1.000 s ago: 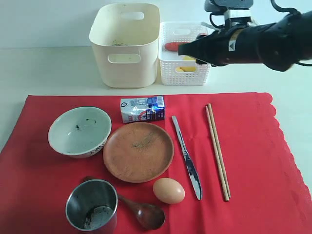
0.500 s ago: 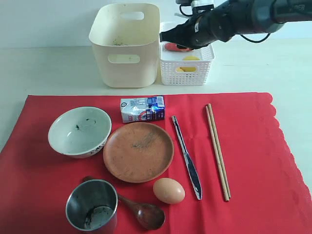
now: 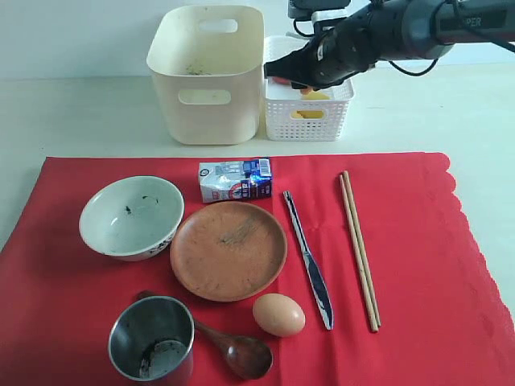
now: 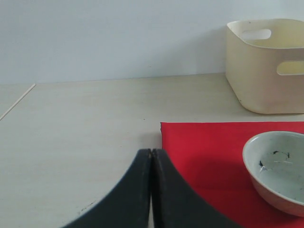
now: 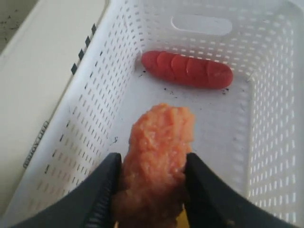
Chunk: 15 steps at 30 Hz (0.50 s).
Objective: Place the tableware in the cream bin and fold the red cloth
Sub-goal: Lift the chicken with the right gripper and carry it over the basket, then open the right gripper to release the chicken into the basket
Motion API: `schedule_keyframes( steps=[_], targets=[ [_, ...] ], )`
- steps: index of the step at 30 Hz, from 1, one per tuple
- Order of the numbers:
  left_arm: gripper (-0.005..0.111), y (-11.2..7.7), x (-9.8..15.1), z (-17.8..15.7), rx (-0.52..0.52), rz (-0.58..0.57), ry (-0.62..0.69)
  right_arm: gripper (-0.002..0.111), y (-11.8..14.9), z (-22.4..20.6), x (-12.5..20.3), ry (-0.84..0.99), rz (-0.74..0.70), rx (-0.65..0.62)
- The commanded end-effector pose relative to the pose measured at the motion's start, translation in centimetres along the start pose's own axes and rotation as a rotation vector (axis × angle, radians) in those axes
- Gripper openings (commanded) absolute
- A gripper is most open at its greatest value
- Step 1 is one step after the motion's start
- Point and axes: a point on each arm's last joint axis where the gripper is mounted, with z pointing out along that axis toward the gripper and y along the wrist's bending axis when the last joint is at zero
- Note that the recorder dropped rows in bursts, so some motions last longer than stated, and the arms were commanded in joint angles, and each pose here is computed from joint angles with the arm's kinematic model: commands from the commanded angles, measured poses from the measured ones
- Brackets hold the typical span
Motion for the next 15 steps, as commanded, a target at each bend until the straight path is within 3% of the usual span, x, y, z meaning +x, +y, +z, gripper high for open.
schedule_keyframes(
  steps=[1, 6, 15],
  targets=[
    [0.003, 0.0, 0.0, 0.0, -0.001, -0.009, -0.006, 0.054, 0.1, -0.1, -0.6, -0.032, 0.025, -0.018],
    [0.003, 0.0, 0.0, 0.0, -0.001, -0.009, -0.006, 0.067, 0.0, -0.6, -0.9, -0.021, 0.062, -0.011],
    [0.003, 0.0, 0.0, 0.0, -0.001, -0.009, -0.006, 0.068, -0.4, -6.0, -3.6, 0.025, 0.073, 0.047]
  ],
)
